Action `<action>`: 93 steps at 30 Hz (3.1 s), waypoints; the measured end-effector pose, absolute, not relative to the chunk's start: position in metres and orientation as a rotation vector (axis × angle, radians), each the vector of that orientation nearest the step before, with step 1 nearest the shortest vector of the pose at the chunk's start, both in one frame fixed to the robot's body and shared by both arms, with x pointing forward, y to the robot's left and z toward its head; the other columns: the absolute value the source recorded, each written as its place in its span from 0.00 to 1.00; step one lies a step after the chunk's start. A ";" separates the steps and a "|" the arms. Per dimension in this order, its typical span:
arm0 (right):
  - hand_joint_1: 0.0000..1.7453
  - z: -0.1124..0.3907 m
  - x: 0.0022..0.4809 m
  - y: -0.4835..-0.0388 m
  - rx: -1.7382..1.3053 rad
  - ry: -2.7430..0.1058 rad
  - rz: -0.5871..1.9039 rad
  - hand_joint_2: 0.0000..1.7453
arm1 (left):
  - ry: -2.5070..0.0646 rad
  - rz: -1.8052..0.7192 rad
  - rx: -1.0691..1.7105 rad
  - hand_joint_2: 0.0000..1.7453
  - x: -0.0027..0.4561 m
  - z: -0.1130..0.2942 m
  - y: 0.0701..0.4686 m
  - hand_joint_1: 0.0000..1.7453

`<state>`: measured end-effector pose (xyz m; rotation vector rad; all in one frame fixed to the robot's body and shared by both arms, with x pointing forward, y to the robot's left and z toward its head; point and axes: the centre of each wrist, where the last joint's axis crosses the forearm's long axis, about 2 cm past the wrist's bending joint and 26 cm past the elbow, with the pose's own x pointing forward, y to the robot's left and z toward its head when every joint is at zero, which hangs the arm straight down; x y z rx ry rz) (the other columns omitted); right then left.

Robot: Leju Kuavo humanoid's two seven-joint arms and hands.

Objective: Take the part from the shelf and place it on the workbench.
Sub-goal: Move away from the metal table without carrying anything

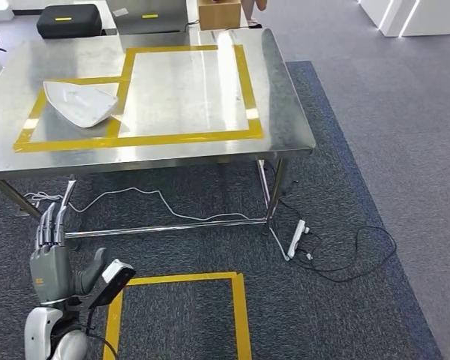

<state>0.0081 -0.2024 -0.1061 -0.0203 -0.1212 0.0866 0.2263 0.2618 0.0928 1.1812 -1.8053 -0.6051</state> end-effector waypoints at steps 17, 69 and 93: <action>0.00 -0.106 0.000 -0.206 -0.027 -0.076 0.035 0.00 | -1.390 -0.511 0.773 0.00 0.187 -0.020 0.247 0.00; 0.00 -0.107 -0.003 -0.211 -0.073 0.030 -0.033 0.00 | -0.545 -0.622 0.473 0.00 0.070 -0.099 0.222 0.00; 0.00 -0.107 -0.006 -0.211 -0.068 0.028 -0.048 0.00 | -0.499 -0.690 0.464 0.00 0.063 -0.100 0.217 0.00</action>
